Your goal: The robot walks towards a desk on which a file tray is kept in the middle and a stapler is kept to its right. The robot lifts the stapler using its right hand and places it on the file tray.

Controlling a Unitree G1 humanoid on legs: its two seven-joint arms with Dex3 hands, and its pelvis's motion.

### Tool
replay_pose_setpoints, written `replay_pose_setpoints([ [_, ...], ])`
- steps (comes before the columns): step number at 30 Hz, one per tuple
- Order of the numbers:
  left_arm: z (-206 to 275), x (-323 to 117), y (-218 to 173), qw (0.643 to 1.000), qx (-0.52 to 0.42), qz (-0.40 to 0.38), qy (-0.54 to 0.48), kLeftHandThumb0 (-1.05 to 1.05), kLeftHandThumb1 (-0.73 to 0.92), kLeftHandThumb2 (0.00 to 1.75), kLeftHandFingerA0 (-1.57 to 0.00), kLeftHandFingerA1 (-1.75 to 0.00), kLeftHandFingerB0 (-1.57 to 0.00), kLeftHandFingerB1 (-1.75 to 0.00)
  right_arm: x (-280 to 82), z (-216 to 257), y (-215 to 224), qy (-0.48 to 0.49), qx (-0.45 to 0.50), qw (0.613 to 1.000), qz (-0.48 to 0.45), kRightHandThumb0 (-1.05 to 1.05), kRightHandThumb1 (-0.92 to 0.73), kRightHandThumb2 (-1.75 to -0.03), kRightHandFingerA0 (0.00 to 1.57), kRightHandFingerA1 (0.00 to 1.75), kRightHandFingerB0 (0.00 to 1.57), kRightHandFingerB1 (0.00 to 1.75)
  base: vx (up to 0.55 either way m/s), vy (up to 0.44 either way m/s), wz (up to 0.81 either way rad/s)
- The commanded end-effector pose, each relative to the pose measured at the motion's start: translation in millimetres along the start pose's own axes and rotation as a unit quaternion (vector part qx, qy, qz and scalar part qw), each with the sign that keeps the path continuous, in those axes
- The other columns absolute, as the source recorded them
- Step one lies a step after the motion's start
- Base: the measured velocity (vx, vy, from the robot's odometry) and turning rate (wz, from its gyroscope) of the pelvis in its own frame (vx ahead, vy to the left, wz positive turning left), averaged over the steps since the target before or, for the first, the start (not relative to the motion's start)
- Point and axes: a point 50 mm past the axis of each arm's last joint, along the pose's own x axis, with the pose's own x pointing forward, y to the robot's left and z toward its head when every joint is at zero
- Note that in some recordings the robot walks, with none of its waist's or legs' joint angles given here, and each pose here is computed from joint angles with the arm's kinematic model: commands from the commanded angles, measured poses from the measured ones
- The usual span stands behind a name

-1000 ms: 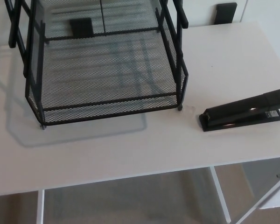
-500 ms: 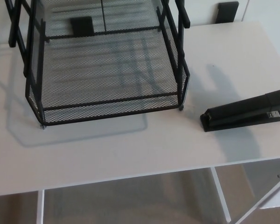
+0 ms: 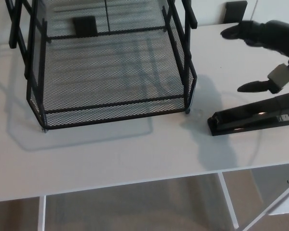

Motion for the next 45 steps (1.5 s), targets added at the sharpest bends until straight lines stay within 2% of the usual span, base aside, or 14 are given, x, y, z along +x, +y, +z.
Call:
replay_pose_setpoints([
  [1,0,0,1,1.000,-0.012,0.012,-0.015,-0.80,0.42,1.39,-0.42,-1.02,-0.25,-0.89,4,-2,-6,0.056,-0.065,0.996,0.007,-0.61,-0.37,-0.80,0.01,0.30,0.05,0.33,0.00,0.000,0.00],
  [3,1,0,0,1.000,-0.001,0.015,-0.011,-0.78,0.42,1.38,-0.47,-1.03,-0.28,-0.89,9,-5,4,0.057,-0.057,0.997,0.012,-0.56,-0.49,-0.58,0.06,0.33,0.11,0.27,0.00,0.000,0.00],
  [11,4,0,-3,1.000,-0.018,0.005,-0.018,-0.77,0.40,1.43,-0.38,-1.04,-0.20,-0.90,17,-22,46,0.094,-0.120,0.985,0.078,-0.62,-0.51,-0.57,0.05,0.42,0.09,0.27,0.00,0.000,0.00],
  [16,4,0,-2,1.000,0.003,0.009,-0.017,-0.78,0.43,1.39,-0.41,-1.00,-0.25,-0.87,15,-29,53,0.086,-0.115,0.986,0.086,-0.72,-0.40,-0.81,0.00,0.52,0.07,0.38,0.00,0.000,0.00],
  [17,4,0,-2,1.000,0.004,0.010,-0.019,-0.79,0.42,1.38,-0.42,-0.99,-0.26,-0.87,15,-29,53,0.084,-0.114,0.986,0.088,-0.39,-0.27,-0.90,0.03,0.55,0.00,0.52,0.00,0.000,0.00],
  [20,7,1,-3,1.000,0.006,0.007,-0.019,-0.75,0.42,1.41,-0.40,-0.99,-0.22,-0.86,11,-29,51,0.090,-0.122,0.984,0.093,-0.39,-0.28,-0.90,0.02,0.54,0.00,0.51,0.00,0.000,0.00],
  [21,8,1,-3,1.000,0.007,0.008,-0.018,-0.75,0.41,1.39,-0.42,-1.00,-0.23,-0.86,11,-32,51,0.098,-0.118,0.983,0.098,-0.69,-0.41,-0.78,0.05,0.55,0.04,0.41,0.00,0.000,0.00],
  [25,9,1,-3,1.000,0.001,0.009,-0.021,-0.74,0.41,1.39,-0.43,-1.00,-0.23,-0.87,10,-41,53,0.114,-0.129,0.979,0.107,-0.66,-0.53,-0.57,0.05,0.50,0.09,0.28,0.00,0.000,0.00],
  [27,9,1,-3,1.000,-0.003,0.008,-0.021,-0.75,0.41,1.38,-0.40,-0.99,-0.20,-0.85,10,-45,56,0.129,-0.137,0.976,0.111,-0.67,-0.38,-0.80,0.01,0.34,0.08,0.35,0.00,0.000,0.00],
  [28,8,1,-4,1.000,-0.008,0.009,-0.018,-0.76,0.41,1.38,-0.40,-0.99,-0.22,-0.85,10,-48,60,0.143,-0.153,0.971,0.112,-0.59,-0.51,-0.56,0.00,0.33,0.11,0.28,0.00,0.000,0.00],
  [34,9,1,-4,0.999,0.028,0.011,-0.016,-0.76,0.40,1.38,-0.40,-1.00,-0.20,-0.85,8,-49,74,0.126,-0.237,0.959,0.092,-0.32,-0.49,-1.00,0.02,0.53,0.00,0.49,0.00,0.000,0.00],
  [35,9,1,-4,0.999,0.032,0.011,-0.015,-0.77,0.39,1.36,-0.37,-0.98,-0.18,-0.84,7,-49,77,0.125,-0.242,0.959,0.082,-0.47,-0.60,-0.59,0.12,0.38,0.18,0.28,0.00,0.000,0.00],
  [42,10,1,-6,0.999,0.033,0.006,-0.021,-0.81,0.36,1.40,-0.47,-1.08,-0.27,-0.92,2,-53,95,0.090,-0.347,0.931,0.073,-0.48,-0.64,-0.60,0.32,0.43,0.27,0.30,0.00,0.000,0.00],
  [45,12,1,-5,0.999,0.045,0.002,-0.025,-0.79,0.36,1.41,-0.49,-1.07,-0.26,-0.91,-1,-56,104,0.085,-0.393,0.915,0.031,-0.43,-0.66,-0.60,0.80,1.04,0.35,0.32,0.00,0.000,0.00],
])
